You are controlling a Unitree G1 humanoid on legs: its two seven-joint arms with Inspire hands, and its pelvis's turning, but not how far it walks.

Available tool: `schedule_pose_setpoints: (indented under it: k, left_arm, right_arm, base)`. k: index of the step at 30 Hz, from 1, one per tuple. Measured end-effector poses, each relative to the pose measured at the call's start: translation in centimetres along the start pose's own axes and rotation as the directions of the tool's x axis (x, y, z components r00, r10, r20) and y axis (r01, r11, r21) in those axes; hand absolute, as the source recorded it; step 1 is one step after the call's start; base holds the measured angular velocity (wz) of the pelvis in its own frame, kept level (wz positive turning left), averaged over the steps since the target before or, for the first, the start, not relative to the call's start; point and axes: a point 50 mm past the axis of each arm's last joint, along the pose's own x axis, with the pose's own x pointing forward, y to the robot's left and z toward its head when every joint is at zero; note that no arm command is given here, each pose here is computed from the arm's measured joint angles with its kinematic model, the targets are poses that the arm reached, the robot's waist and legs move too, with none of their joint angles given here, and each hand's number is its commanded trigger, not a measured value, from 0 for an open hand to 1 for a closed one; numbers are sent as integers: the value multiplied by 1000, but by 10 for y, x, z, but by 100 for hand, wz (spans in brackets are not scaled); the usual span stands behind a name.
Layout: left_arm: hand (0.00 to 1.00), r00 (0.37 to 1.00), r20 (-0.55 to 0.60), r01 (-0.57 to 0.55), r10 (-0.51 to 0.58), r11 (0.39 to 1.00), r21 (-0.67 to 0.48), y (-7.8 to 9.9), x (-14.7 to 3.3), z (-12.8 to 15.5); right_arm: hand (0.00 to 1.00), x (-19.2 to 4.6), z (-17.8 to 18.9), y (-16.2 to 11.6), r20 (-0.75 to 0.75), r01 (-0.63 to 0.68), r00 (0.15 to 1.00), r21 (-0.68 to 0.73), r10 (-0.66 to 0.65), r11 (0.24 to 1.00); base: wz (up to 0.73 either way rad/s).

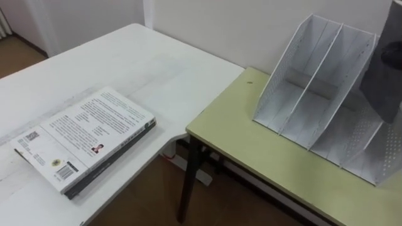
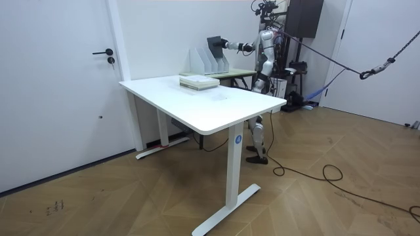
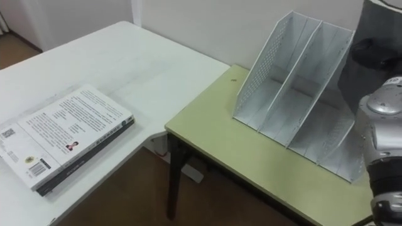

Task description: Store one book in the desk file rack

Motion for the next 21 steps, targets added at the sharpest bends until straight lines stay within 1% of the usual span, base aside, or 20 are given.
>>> schedule_pose_setpoints:
  k: [1, 2, 3, 9, 17, 21]
  left_arm:
    - [0, 1000, -6, -3, 3, 1000, -5, 1, 0, -1]
    - [0, 1000, -10, -4, 4, 1000, -6, 1, 0, -1]
    - [0, 1000, -11, -4, 4, 1000, -6, 1, 0, -1]
    - [0, 1000, -10, -10, 9, 1000, -13, 2, -1, -2]
    - [0, 1000, 3, -19, 19, 999, -27, 7, -2, 1]
    - [0, 1000, 2, -25, 25, 999, -36, 10, -3, 0]
  right_arm:
    - [82, 0, 0, -1, -2, -1, 1000, -4, 1, 1000]
    - [38, 1, 0, -2, -3, 2, 1000, -6, -2, 1000]
    - [0, 1, -1, -2, -3, 3, 1000, -7, -3, 1000]
    - [0, 2, 0, -3, -2, 5, 1000, -8, -5, 1000]
    - [0, 8, 5, -17, 12, 43, 999, -10, -43, 999]
    - [0, 9, 8, -17, 12, 44, 999, 9, -44, 999]
  base:
    - [3]
    - [4]
    - [4]
    - [1]
    - [0]
    - [0]
